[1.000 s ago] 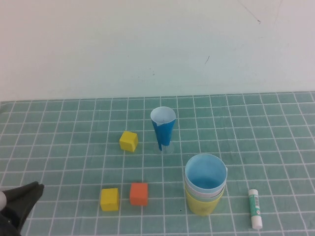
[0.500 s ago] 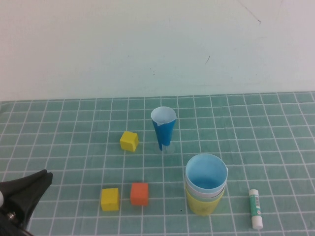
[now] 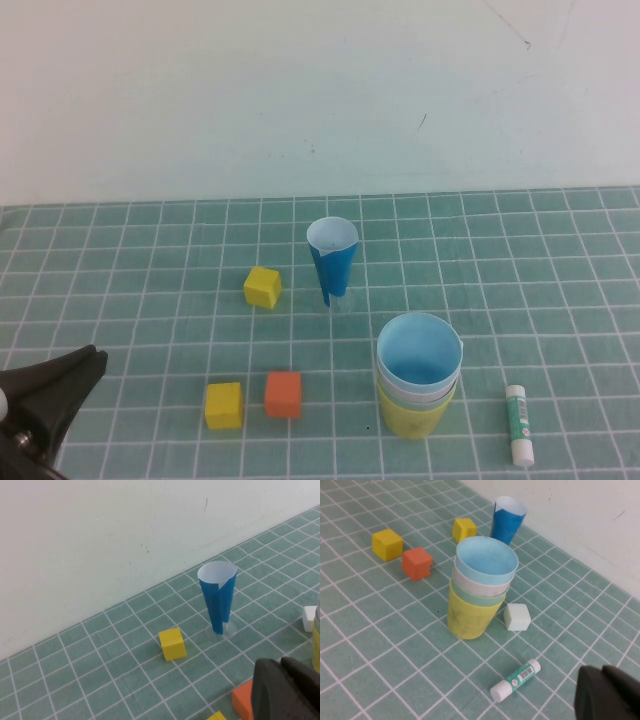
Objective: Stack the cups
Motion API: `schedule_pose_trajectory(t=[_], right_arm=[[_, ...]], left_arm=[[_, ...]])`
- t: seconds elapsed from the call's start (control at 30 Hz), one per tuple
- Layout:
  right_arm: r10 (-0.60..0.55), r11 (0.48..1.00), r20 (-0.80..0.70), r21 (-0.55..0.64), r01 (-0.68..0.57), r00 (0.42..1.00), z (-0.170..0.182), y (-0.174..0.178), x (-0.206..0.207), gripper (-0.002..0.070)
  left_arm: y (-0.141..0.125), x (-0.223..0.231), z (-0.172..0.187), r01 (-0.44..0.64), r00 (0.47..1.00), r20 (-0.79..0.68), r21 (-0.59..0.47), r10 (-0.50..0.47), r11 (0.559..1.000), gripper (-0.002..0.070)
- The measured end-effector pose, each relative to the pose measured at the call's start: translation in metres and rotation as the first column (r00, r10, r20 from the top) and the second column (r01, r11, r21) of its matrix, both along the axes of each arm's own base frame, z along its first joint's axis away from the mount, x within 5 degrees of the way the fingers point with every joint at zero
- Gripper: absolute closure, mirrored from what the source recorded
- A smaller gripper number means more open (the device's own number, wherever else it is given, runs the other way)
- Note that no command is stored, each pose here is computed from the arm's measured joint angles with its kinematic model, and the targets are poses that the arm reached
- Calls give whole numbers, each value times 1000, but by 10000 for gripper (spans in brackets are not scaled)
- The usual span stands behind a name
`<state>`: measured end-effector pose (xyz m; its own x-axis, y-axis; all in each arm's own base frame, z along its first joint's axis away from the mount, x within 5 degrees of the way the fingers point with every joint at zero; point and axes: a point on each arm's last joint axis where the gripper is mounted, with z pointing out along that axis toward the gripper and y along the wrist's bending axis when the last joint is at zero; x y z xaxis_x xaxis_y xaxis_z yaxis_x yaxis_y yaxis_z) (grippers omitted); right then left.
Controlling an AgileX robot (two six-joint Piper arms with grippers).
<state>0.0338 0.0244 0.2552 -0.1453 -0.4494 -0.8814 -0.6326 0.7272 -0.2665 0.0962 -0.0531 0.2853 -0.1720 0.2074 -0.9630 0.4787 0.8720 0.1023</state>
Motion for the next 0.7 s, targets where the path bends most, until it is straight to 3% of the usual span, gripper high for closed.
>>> schedule_pose_trajectory(t=[0.4,0.53,0.7], right_arm=[[1,1000,-1,2,-1,1000,0,0,0,678],[1,1000,-2,1,-1,1000,0,0,0,678],[1,1000,-2,1,-1,1000,0,0,0,678]], left_arm=[[9,-12,-22,-2,1000,27,-6,2,1000,676],[21,-22,-33,-61,996,64,-107,68,992,676],[33,-33,-46,-160,975,104,-272,194,949,676]])
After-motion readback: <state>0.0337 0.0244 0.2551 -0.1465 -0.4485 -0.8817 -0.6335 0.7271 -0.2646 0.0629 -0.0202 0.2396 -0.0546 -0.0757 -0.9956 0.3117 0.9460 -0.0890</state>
